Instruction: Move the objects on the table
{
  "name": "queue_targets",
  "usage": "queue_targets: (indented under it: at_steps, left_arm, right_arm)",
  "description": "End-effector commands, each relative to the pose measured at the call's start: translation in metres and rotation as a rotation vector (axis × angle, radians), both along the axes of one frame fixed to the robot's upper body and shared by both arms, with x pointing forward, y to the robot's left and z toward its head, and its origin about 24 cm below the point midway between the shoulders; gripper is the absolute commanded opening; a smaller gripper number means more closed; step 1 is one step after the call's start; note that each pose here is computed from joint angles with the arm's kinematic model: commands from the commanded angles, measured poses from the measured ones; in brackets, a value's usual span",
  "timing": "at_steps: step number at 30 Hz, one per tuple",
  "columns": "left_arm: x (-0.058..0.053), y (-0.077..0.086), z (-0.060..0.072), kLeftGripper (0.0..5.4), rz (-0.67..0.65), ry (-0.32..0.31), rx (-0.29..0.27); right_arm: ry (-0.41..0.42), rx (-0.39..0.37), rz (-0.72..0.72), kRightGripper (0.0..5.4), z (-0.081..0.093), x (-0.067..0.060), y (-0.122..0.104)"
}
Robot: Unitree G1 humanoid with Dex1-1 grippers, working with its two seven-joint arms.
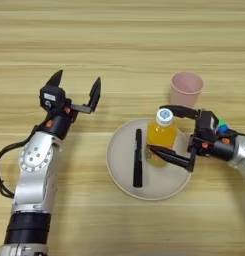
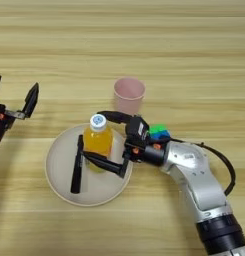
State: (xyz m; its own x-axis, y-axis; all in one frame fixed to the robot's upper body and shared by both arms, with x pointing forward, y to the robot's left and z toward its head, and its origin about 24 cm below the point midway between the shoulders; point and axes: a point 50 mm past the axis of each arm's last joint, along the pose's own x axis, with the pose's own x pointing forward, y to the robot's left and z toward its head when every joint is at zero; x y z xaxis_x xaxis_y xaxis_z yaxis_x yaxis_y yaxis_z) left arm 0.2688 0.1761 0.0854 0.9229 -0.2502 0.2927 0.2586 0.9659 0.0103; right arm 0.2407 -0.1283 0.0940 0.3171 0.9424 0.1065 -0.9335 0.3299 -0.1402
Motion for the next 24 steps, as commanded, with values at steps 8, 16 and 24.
queue_targets:
  at_steps: [8,16,24]
  left_arm:
    - [0.002,-0.001,0.002,5.4,0.005,-0.012,0.012]
    - [0.003,-0.001,0.001,5.4,0.006,-0.012,0.009]
    - [0.003,-0.002,0.001,5.4,0.006,-0.013,0.009]
  right_arm:
    - [-0.073,0.213,-0.028,5.38,0.04,0.002,-0.004]
    - [-0.163,0.301,-0.33,5.38,0.068,0.032,-0.023]
    - [-0.131,0.25,-0.552,5.38,0.063,0.056,-0.038]
